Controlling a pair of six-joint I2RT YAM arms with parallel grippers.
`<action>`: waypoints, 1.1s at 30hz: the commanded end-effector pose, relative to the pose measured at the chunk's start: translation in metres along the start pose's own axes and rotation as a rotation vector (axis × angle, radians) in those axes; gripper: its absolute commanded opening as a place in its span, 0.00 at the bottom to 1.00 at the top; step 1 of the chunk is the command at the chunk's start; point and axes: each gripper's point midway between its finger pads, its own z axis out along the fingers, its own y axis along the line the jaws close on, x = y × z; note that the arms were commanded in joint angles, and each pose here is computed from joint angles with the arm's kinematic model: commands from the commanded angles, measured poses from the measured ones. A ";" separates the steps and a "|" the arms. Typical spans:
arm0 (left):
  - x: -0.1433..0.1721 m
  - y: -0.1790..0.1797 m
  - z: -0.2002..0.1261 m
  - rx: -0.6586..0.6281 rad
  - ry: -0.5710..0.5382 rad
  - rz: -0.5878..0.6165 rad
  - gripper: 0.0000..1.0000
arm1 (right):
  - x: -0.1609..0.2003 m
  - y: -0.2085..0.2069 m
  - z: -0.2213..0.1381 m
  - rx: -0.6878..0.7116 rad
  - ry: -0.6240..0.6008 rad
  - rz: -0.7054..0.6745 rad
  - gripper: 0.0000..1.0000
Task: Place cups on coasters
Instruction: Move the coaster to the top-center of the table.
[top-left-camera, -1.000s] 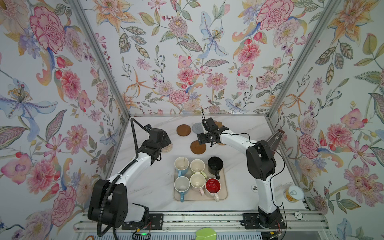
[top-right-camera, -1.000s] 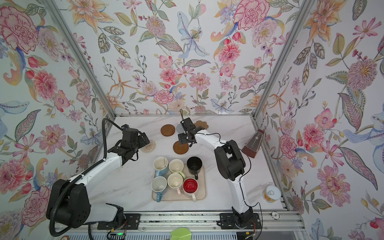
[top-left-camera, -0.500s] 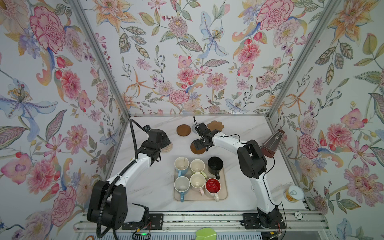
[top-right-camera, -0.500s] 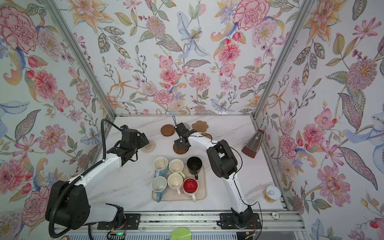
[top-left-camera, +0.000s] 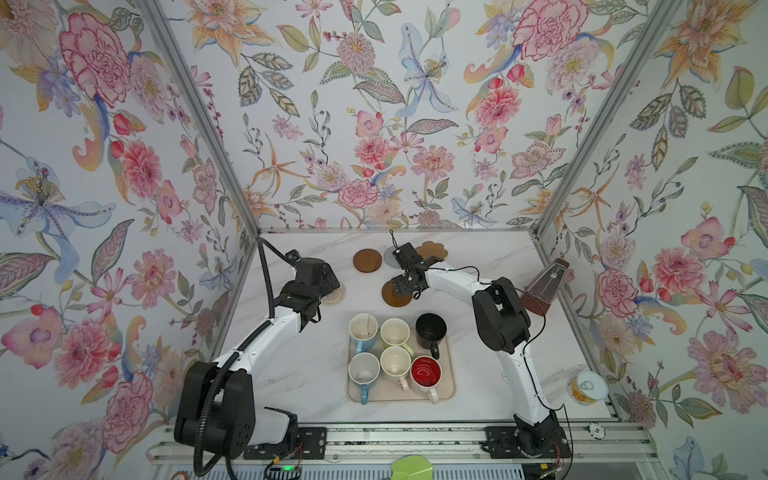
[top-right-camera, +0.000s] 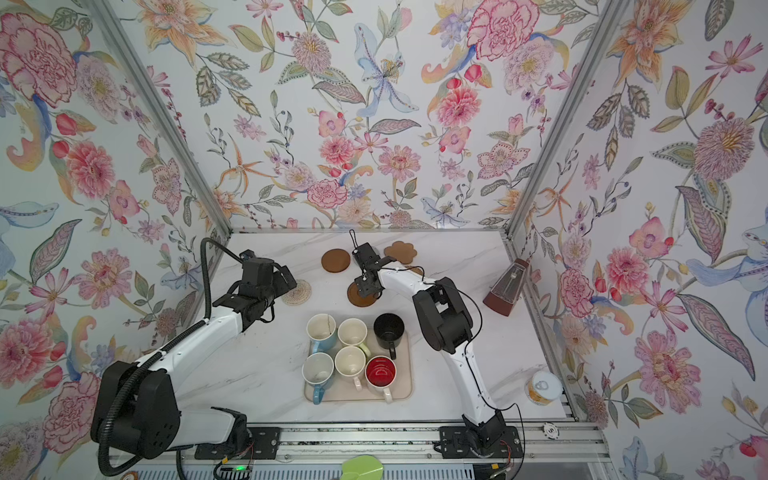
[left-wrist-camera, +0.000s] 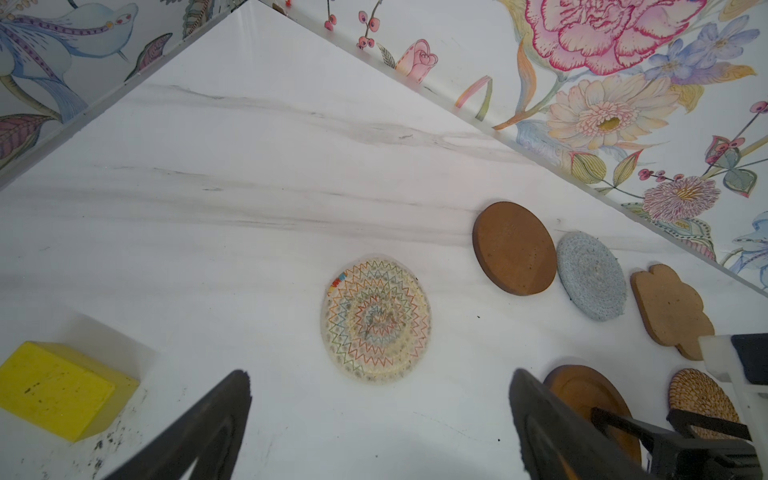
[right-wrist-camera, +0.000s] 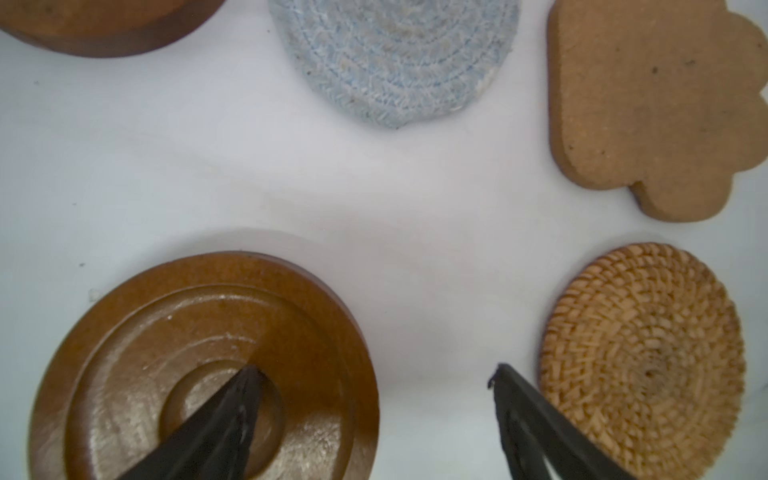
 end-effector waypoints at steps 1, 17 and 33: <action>-0.002 0.006 -0.003 -0.012 -0.004 -0.008 0.99 | 0.007 -0.018 0.015 0.047 0.039 0.003 0.89; 0.004 0.011 0.003 -0.040 0.030 -0.001 0.99 | -0.059 -0.029 -0.032 -0.030 -0.128 0.062 0.89; 0.043 -0.009 0.055 -0.035 0.307 0.126 0.98 | -0.078 -0.132 -0.161 -0.273 -0.464 0.493 0.99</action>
